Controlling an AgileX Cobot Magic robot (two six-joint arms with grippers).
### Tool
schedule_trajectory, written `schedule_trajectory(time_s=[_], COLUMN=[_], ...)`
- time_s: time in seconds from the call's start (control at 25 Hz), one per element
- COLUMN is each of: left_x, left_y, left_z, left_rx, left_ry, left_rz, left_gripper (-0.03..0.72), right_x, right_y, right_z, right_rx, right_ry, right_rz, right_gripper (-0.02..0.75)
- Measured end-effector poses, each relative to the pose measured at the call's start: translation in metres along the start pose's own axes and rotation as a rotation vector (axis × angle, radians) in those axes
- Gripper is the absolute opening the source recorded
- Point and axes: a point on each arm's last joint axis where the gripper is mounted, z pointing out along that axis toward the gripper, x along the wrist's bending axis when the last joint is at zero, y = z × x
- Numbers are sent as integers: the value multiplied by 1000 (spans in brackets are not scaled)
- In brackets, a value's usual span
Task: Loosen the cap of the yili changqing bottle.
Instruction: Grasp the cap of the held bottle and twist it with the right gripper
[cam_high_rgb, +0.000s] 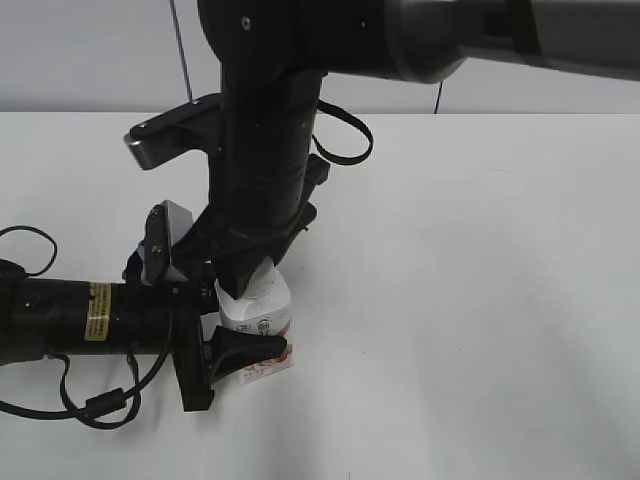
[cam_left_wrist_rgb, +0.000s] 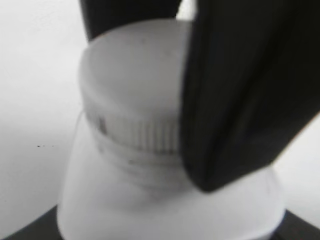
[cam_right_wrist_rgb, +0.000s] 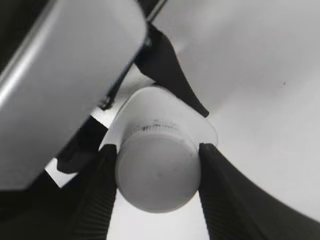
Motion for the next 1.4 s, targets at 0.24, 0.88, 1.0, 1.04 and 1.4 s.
schedule_trajectory(time_s=[0.24, 0.88, 1.0, 1.04, 1.4], left_x=[-1, -2, -2, -2, -2], left_y=[0, 0, 0, 0, 0], left_z=[0, 1, 1, 1, 1], left_rx=[3, 3, 3, 3, 0], left_ry=[-8, -13, -13, -13, -16], left_rz=[18, 23, 23, 23, 16], left_gripper=[412, 412, 412, 412, 411], right_x=[0, 0, 0, 0, 2], right_y=[-2, -2, -2, -2, -5], right_z=[0, -1, -1, -1, -22], right_rx=[22, 13, 14, 14, -9], right_ry=[17, 18, 17, 17, -7], right_rz=[-557, -1140, -1150, -1153, -1168], right_gripper=[391, 391, 391, 391, 390])
